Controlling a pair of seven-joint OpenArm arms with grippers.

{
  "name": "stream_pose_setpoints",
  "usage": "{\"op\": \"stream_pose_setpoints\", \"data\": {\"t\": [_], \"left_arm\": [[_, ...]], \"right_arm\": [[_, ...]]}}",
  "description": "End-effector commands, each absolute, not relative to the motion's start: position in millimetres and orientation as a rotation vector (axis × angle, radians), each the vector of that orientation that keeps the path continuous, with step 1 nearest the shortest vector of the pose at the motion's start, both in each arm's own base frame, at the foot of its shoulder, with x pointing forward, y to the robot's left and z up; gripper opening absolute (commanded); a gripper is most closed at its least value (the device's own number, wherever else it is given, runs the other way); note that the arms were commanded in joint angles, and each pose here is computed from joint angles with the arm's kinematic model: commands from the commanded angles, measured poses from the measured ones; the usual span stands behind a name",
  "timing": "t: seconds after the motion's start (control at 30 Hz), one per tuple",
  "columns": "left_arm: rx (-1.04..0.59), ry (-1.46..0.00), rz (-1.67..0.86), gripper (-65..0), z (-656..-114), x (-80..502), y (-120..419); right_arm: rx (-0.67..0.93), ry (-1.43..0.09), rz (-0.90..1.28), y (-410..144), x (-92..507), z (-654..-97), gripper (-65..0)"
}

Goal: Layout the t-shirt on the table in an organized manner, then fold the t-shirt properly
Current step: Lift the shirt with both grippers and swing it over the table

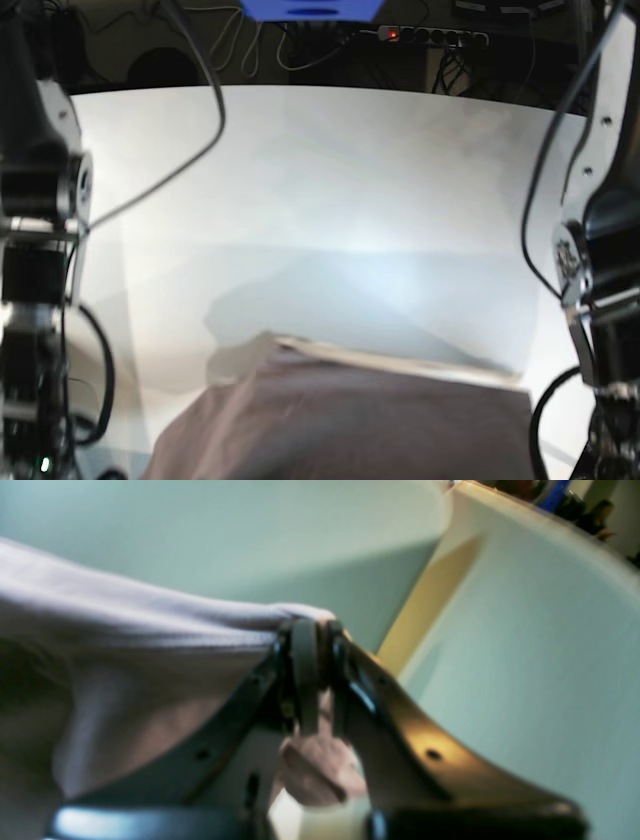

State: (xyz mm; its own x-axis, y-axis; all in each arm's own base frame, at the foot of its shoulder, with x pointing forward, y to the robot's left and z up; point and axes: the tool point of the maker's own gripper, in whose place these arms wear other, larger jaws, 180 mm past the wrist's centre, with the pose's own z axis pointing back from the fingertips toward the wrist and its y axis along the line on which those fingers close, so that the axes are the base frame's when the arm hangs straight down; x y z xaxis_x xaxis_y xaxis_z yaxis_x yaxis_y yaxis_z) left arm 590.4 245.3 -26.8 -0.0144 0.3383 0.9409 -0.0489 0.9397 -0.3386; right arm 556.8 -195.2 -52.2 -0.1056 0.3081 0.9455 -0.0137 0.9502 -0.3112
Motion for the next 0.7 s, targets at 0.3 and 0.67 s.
{"op": "stream_pose_setpoints", "data": {"t": [0.3,0.67], "left_arm": [[-0.169,-1.860,0.211,-65.0,89.2,601.2,227.1],[-0.138,-1.640,0.188,-65.0,-66.2,589.5,219.6]], "right_arm": [[-0.235,-1.887,0.264,-202.8,576.7,82.7,-65.0],[-0.249,-1.675,0.348,-205.4,538.6,-77.4,-65.0]]}}
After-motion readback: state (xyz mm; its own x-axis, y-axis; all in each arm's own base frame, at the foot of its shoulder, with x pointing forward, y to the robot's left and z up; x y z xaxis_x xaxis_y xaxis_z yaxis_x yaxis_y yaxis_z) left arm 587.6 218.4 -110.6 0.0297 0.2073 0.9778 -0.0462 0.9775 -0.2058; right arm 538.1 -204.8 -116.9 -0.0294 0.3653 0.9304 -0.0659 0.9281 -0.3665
